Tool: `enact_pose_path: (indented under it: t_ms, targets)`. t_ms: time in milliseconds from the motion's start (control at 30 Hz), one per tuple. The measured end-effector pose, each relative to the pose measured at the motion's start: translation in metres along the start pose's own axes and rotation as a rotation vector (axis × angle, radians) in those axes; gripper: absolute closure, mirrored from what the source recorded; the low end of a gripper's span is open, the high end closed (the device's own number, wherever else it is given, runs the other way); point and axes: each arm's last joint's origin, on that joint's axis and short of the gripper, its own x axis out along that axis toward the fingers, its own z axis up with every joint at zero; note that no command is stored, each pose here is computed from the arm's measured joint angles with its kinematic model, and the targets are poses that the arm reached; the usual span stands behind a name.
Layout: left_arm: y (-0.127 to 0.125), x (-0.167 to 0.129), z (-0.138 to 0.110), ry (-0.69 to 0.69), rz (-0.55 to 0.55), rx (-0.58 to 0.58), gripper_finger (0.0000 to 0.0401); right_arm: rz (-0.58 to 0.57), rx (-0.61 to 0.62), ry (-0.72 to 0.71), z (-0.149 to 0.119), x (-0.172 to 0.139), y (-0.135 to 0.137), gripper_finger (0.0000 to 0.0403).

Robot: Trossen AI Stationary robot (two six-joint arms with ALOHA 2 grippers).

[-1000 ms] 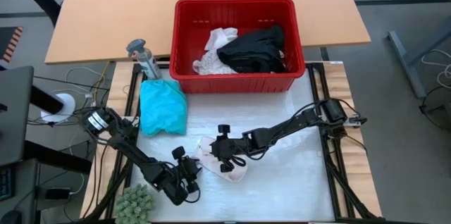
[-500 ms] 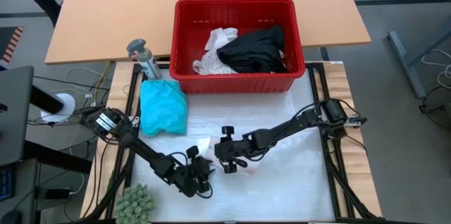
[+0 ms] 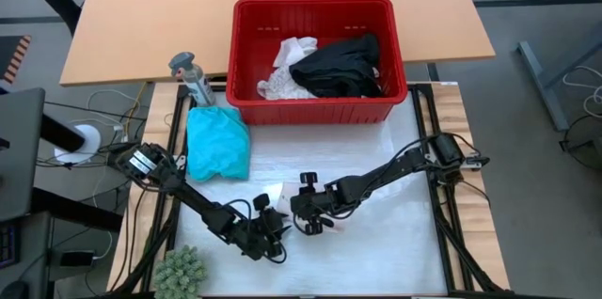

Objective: Fold laundry
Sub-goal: Fold the white underwear

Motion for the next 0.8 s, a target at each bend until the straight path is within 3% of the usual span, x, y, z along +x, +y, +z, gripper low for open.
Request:
enact_pose_path:
  t_ms: [333, 667, 800]
  targets:
    - [0.0, 0.0, 0.0, -0.001, 0.0, 0.011, 0.026, -0.016, 0.006, -0.009, 0.001, 0.002, -0.006, 0.0239]
    - [0.0, 0.0, 0.0, -0.002, 0.001, 0.012, 0.026, -0.033, -0.024, 0.023, -0.01, 0.02, 0.006, 0.0239]
    - [0.0, 0.0, 0.001, -0.004, -0.001, 0.013, 0.026, -0.036, -0.027, 0.028, -0.01, 0.02, 0.005, 0.0254]
